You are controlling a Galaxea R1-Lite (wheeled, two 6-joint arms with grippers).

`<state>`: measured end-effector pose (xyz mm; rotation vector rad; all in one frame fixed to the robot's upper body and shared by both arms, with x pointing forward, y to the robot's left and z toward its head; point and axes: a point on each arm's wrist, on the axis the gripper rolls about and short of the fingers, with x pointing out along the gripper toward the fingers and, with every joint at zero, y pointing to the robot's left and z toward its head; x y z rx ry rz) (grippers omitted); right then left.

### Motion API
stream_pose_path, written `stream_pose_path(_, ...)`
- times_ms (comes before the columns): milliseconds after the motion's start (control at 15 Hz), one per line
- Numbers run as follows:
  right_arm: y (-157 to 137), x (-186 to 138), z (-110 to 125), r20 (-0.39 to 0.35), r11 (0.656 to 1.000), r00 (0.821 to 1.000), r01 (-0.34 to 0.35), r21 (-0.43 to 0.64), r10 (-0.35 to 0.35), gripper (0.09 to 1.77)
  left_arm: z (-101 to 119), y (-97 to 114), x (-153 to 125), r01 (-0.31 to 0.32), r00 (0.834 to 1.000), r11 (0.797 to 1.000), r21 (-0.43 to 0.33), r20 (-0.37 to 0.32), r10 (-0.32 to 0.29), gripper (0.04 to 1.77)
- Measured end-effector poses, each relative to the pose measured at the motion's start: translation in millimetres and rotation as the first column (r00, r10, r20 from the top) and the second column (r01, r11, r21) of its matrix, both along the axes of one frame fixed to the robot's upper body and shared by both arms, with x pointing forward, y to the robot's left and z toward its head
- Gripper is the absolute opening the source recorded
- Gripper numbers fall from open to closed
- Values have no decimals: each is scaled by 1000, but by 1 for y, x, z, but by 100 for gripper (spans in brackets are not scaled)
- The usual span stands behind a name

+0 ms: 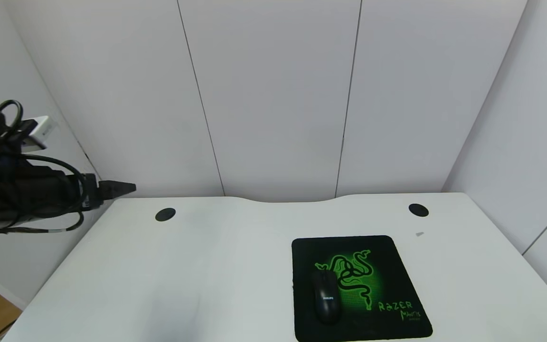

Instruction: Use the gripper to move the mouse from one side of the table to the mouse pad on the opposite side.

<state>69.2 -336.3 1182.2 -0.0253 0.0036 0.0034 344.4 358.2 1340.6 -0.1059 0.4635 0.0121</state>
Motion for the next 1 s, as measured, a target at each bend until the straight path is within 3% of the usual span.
stream_pose_path(467,0,0,0,0,1000,1000,0,0,0,171,18,-14,-109,129,979,991,27,153,-131,172)
stream_pose_path(867,0,0,0,0,1000,1000,1,0,-1,171,11,-25,-192,160,939,984,79,295,-176,172)
stream_pose_path(1000,0,0,0,0,1000,1000,1,0,-1,171,4,-28,-217,174,919,980,94,342,-196,172)
